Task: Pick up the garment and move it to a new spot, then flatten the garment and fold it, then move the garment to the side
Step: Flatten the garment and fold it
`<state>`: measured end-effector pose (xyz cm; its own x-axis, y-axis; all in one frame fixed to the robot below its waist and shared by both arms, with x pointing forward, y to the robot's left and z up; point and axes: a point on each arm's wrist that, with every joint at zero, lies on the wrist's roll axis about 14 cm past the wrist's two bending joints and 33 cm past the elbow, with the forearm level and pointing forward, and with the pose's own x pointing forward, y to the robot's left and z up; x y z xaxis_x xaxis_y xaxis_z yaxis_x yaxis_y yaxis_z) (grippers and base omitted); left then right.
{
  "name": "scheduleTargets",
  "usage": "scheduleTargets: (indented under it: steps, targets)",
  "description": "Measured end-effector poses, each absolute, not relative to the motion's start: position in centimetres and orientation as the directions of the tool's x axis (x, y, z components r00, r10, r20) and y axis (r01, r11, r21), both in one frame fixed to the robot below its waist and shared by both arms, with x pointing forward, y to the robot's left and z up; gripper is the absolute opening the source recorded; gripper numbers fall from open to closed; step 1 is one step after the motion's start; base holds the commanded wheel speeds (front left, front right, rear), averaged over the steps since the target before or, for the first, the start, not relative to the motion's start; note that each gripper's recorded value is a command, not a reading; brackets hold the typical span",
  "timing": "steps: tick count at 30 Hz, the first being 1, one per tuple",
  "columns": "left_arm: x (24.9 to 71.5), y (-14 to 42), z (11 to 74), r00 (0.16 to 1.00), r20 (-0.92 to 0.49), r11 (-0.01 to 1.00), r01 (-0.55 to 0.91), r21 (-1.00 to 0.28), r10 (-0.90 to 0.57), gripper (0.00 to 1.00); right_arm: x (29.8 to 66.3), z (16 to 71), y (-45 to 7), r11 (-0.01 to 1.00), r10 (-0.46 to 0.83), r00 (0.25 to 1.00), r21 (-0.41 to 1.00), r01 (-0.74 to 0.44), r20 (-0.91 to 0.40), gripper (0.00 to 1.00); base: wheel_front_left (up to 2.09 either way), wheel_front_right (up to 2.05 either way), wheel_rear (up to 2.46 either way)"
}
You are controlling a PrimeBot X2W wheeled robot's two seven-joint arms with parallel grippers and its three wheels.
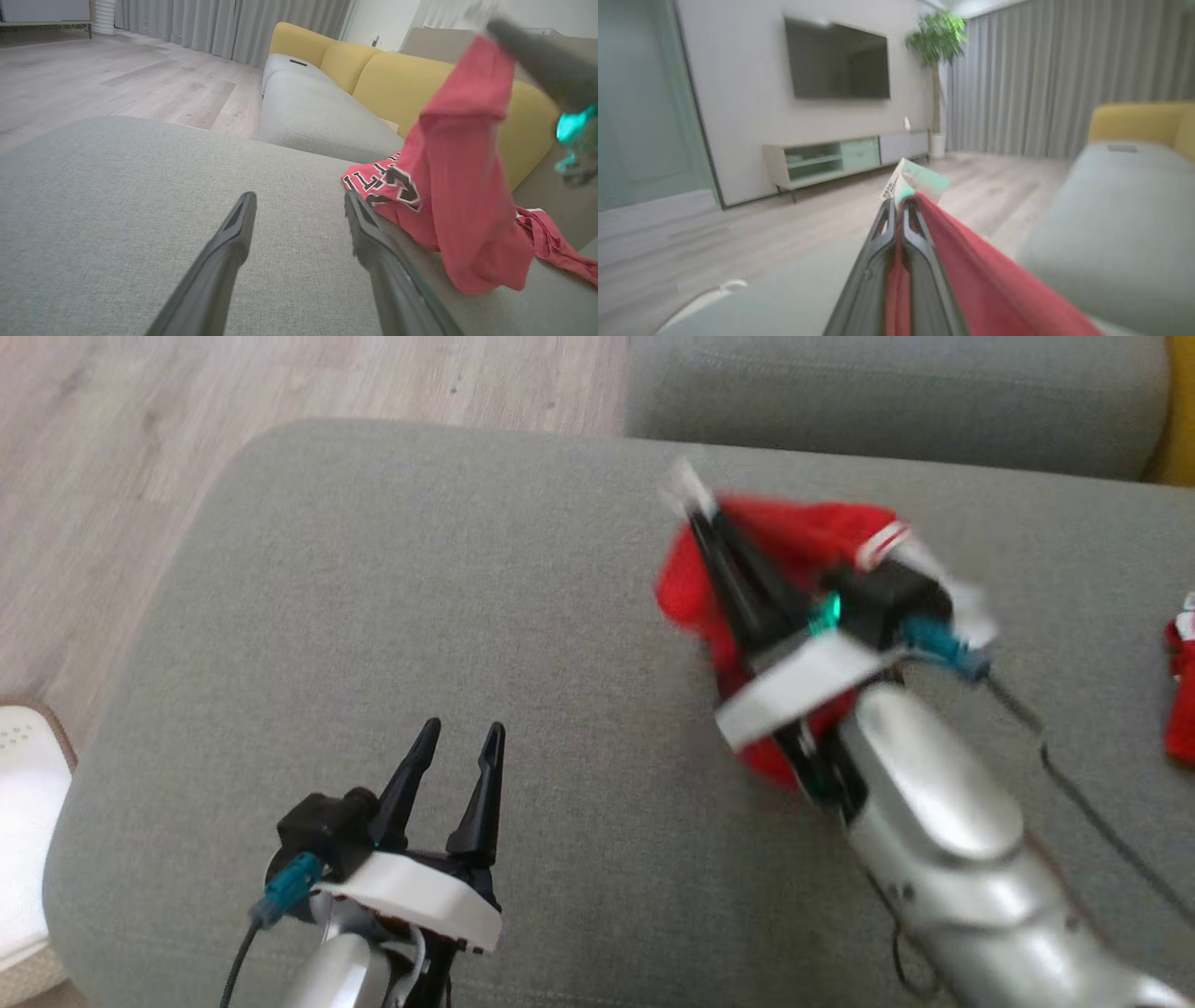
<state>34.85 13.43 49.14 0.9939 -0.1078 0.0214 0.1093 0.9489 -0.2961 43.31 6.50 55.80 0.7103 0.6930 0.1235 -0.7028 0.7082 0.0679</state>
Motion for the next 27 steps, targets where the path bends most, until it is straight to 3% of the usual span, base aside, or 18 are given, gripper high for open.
scheduleTargets:
  steps: [6,10,15,19,24,25,27]
  targets:
    - [33.4,13.5,49.1,0.995,0.023,0.948,0.099,-0.303,-0.097,1.0,42.4,68.8,8.7,0.625,0.696,0.569,0.02,-0.78,0.438,0.0,0.0,0.0,0.0]
    - [32.7,13.7,48.4,0.996,0.003,0.948,0.082,-0.309,-0.085,1.0,43.4,69.5,7.6,0.661,0.664,0.598,0.021,-0.75,0.45,0.0,0.0,0.0,0.0]
    - [33.2,14.0,48.5,0.997,0.004,0.949,0.072,-0.308,-0.074,1.0,46.4,64.7,2.7,0.776,0.582,0.751,0.064,-0.628,0.312,0.0,0.0,0.0,0.0]
    - [33.7,13.7,48.3,0.996,-0.004,0.948,0.08,-0.309,-0.086,1.0,48.4,58.6,-5.0,0.873,0.476,0.875,0.067,-0.482,0.091,0.0,0.0,0.0,0.0]
    - [34.3,12.9,48.0,0.993,-0.013,0.945,0.104,-0.31,-0.114,1.0,48.0,51.5,-14.8,0.948,0.305,0.933,-0.034,-0.317,-0.194,0.0,0.0,0.0,0.0]
    - [34.8,12.6,48.1,0.992,-0.009,0.944,0.115,-0.309,-0.124,1.0,47.7,49.8,-18.1,0.968,0.218,0.943,-0.067,-0.241,-0.252,1.0,0.0,0.0,0.0]
    - [35.1,12.3,48.2,0.991,-0.005,0.943,0.126,-0.308,-0.134,1.0,47.5,49.1,-20.1,0.976,0.156,0.949,-0.104,-0.19,-0.273,1.0,0.0,0.0,0.0]
